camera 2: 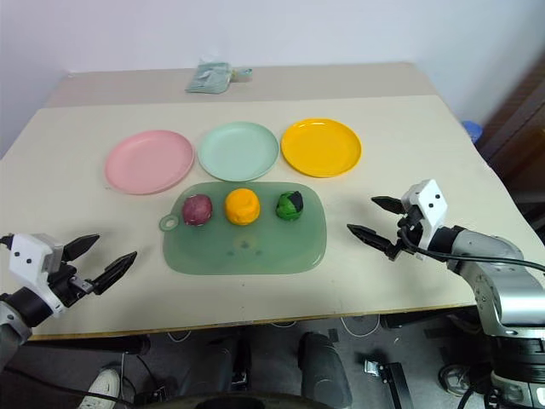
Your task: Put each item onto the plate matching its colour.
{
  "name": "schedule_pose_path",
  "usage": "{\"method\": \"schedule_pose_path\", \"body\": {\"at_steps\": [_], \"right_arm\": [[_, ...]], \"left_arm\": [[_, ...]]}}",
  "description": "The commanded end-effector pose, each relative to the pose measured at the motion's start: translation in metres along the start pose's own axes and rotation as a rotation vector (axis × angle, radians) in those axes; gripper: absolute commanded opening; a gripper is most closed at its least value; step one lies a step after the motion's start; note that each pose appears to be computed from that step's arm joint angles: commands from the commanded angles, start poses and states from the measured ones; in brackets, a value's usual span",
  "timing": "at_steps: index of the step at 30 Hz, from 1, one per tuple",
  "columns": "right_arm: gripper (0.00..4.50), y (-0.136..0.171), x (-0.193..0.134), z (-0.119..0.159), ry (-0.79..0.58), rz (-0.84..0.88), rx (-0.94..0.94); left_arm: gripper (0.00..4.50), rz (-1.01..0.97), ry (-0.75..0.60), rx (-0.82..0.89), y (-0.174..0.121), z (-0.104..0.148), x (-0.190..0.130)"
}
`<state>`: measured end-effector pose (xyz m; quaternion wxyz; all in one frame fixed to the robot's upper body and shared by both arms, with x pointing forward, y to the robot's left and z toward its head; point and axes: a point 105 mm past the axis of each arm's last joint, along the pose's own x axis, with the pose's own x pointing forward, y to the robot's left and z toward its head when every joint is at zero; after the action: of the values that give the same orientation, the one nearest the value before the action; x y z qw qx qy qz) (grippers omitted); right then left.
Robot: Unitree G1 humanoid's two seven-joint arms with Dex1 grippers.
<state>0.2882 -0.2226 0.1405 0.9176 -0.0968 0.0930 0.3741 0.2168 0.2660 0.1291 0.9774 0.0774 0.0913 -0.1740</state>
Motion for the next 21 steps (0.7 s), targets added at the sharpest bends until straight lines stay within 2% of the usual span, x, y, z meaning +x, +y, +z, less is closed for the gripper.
{"method": "schedule_pose_path", "body": {"at_steps": [1,13,21], "right_arm": [[4.49,0.002,0.000,0.014,-0.038,0.009,-0.041],[4.49,0.008,-0.003,0.015,-0.042,-0.002,-0.039],[4.49,0.010,0.013,0.021,-0.098,-0.009,-0.044]], "left_arm": [[4.50,-0.027,-0.034,0.031,-0.008,0.008,0.004],[4.50,-0.009,-0.071,0.010,-0.016,0.009,0.013],[4.50,-0.027,-0.148,-0.008,-0.032,0.029,0.032]]}}
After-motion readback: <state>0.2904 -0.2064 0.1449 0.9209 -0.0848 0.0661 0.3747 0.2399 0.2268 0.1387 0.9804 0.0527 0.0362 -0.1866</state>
